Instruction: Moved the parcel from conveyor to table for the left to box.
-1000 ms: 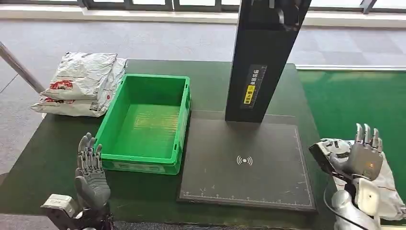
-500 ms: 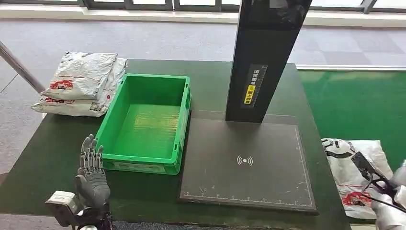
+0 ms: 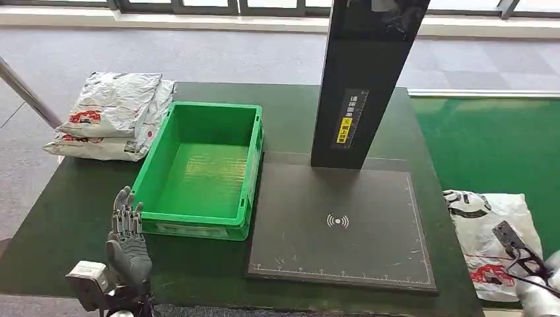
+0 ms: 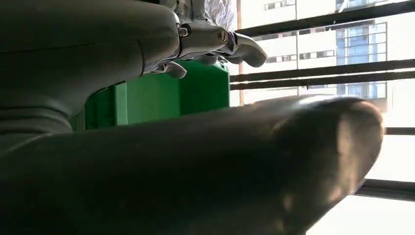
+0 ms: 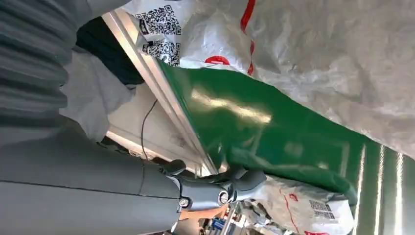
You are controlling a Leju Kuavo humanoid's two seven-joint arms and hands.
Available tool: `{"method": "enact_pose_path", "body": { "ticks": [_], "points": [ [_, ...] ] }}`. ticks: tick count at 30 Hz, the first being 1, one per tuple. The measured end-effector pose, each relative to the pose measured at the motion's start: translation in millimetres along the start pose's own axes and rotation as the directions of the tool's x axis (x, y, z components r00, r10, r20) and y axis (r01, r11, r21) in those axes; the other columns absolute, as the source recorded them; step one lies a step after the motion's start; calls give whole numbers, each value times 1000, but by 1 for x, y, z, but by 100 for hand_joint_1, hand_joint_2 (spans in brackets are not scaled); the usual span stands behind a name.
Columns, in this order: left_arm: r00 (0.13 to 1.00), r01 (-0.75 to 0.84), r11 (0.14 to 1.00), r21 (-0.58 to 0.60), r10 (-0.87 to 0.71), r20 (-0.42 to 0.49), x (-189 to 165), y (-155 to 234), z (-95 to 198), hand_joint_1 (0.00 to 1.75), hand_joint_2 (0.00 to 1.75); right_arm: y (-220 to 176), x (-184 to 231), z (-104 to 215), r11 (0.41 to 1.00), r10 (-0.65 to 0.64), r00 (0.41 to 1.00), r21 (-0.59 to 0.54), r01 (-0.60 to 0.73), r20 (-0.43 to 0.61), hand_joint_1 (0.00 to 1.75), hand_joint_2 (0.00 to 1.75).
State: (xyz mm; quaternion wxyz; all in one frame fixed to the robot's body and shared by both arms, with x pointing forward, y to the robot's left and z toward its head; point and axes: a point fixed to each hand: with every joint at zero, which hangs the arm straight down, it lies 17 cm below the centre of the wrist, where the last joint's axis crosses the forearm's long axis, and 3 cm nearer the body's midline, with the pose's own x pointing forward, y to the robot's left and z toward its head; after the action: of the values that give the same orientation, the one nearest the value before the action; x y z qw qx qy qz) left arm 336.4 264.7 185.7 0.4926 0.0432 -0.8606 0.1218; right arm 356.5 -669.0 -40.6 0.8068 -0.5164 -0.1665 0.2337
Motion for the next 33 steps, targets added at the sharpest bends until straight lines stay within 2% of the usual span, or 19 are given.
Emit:
{"method": "enact_pose_path", "body": {
  "ticks": [1,4,8,14,17,24,29,33],
  "points": [
    [1000,1,1000,0,-1,-2,0,0,0,0,0,3,0,1,1000,5,1000,15,-5,-2,175,175],
    [1000,5,1000,-5,-5,-13,-3,0,0,0,0,25,12,7,995,9,999,94,-13,40,175,175],
    [999,28,999,-23,-29,-21,-6,-3,0,0,0,66,51,29,980,13,991,196,-40,137,175,175],
    [998,57,998,-12,-58,-34,-13,-2,-1,0,0,99,113,63,975,-57,956,221,-9,289,175,175],
    [997,65,998,-3,-65,-42,-15,-1,-1,0,0,108,139,78,974,-102,931,226,22,350,175,175],
    [996,77,997,7,-76,-53,-19,3,3,0,0,115,169,96,967,-174,888,244,72,426,175,175],
    [996,81,997,9,-80,-48,-17,4,3,0,0,116,178,103,965,-195,876,247,90,442,175,175],
    [995,89,996,16,-88,-46,-14,7,6,0,0,103,188,107,955,-287,824,211,208,489,175,175]
  ]
}}
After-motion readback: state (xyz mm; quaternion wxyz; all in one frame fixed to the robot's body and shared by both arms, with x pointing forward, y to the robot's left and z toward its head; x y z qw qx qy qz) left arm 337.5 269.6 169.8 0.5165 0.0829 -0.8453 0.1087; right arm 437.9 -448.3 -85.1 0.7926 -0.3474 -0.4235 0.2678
